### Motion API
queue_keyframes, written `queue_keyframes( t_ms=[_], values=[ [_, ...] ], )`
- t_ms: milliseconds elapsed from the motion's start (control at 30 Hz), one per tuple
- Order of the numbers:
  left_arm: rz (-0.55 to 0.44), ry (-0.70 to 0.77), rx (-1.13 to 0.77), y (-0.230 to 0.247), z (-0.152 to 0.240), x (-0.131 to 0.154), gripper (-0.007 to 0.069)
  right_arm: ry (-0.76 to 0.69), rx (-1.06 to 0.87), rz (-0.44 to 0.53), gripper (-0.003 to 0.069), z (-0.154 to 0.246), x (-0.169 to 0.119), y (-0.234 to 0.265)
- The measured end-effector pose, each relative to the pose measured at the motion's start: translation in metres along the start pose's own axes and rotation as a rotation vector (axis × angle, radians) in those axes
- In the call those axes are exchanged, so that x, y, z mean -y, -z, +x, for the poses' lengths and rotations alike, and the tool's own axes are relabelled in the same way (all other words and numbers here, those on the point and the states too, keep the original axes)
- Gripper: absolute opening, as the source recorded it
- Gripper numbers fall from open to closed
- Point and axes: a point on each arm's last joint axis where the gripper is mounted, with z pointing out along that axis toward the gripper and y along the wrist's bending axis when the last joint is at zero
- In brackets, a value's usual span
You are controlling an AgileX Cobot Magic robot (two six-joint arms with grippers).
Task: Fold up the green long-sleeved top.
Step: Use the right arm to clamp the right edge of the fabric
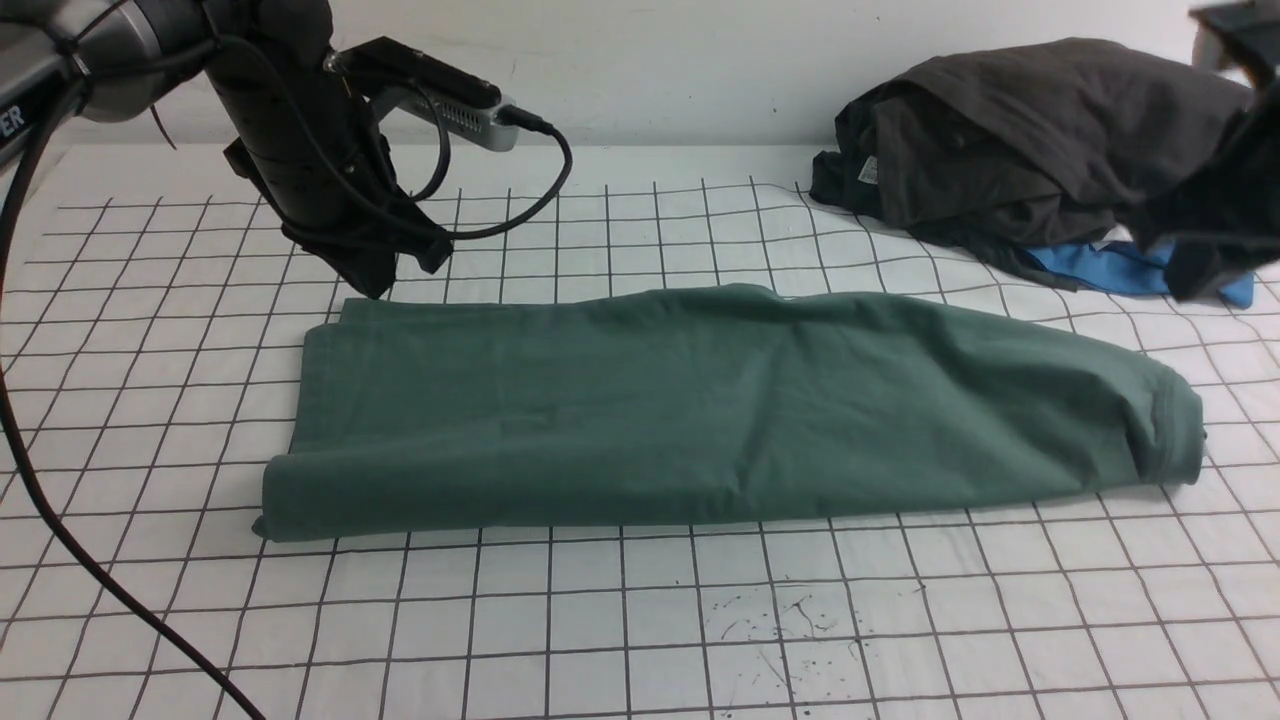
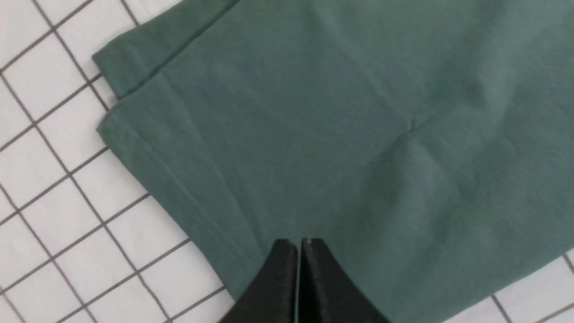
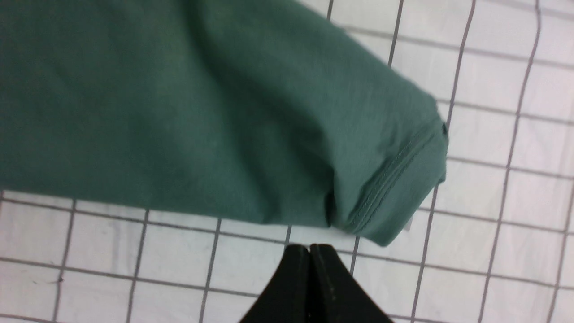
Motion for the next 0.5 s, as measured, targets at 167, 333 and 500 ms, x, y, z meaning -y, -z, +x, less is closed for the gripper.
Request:
queue_keyframes(
  t_ms=[167,333,500],
  values=[
    [0.035,-0.011,0.012,0.000,-0.001,0.003,-0.0005,-0.096,-0.037,-0.001,-0.0008,0.028,0.018,-0.042],
    [0.047,-0.012,0.016,0.000,-0.001,0.004,-0.0005,-0.226,-0.036,-0.013,0.0079,0.038,0.047,-0.068],
    [0.049,-0.014,0.017,0.000,-0.001,0.004,-0.0005,-0.332,-0.008,-0.031,0.0269,0.041,0.067,-0.090]
  ],
)
